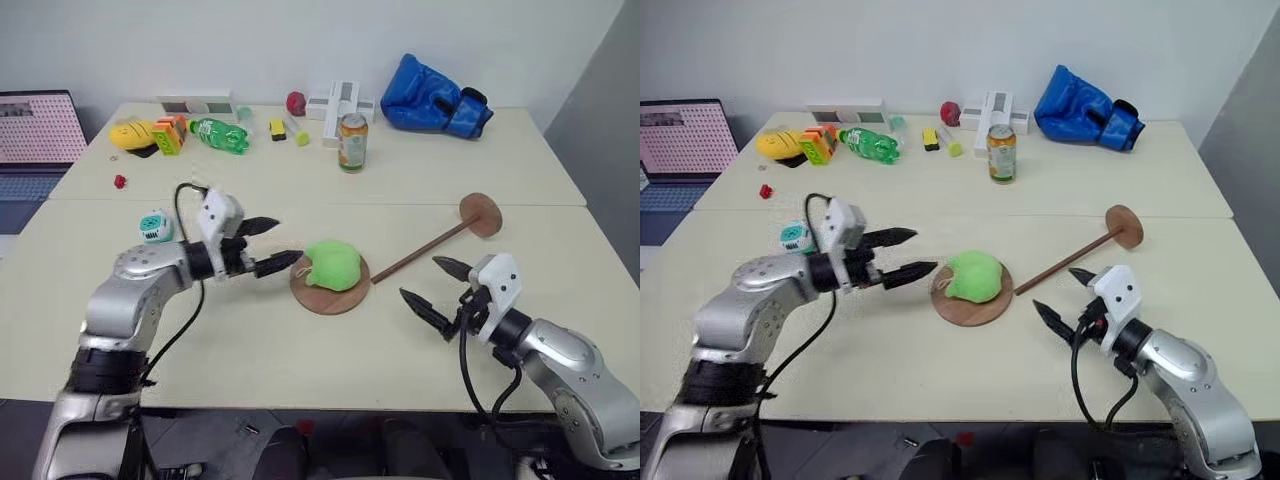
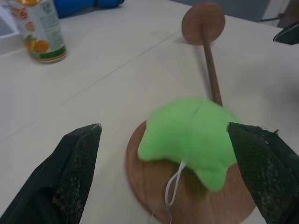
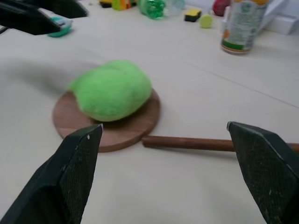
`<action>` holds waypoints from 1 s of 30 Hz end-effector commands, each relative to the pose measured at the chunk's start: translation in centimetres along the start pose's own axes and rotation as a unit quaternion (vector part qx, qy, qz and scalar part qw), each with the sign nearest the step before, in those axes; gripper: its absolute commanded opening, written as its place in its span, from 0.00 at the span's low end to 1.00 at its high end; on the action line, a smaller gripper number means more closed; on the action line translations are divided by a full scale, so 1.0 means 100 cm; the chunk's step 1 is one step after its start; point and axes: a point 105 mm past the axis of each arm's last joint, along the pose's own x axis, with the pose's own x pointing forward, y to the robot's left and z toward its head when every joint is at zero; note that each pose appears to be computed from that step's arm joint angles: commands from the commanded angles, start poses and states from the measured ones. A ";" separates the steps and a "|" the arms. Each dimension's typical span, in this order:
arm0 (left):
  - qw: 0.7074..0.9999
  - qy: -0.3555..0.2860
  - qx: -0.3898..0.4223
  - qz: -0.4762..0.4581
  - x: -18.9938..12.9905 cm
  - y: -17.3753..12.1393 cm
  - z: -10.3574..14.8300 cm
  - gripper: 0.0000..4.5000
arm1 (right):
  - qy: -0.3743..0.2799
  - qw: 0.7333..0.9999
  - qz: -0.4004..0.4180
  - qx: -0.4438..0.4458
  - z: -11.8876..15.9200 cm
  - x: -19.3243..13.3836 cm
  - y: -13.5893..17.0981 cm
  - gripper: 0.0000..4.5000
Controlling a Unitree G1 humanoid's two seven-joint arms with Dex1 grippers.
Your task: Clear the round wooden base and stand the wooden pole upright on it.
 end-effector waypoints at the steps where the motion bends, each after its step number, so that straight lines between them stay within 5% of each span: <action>1: 0.998 0.018 0.039 -0.045 0.020 -0.011 -0.008 1.00 | -0.026 0.999 0.018 -0.004 0.017 0.003 0.016 0.99; 16: 0.987 0.070 0.076 -0.120 0.064 -0.016 -0.051 1.00 | -0.015 1.000 -0.008 -0.008 0.024 -0.006 0.022 0.99; 30: 0.986 0.061 0.053 -0.144 0.062 -0.029 -0.058 0.41 | -0.019 1.000 -0.009 -0.008 0.026 -0.002 0.016 1.00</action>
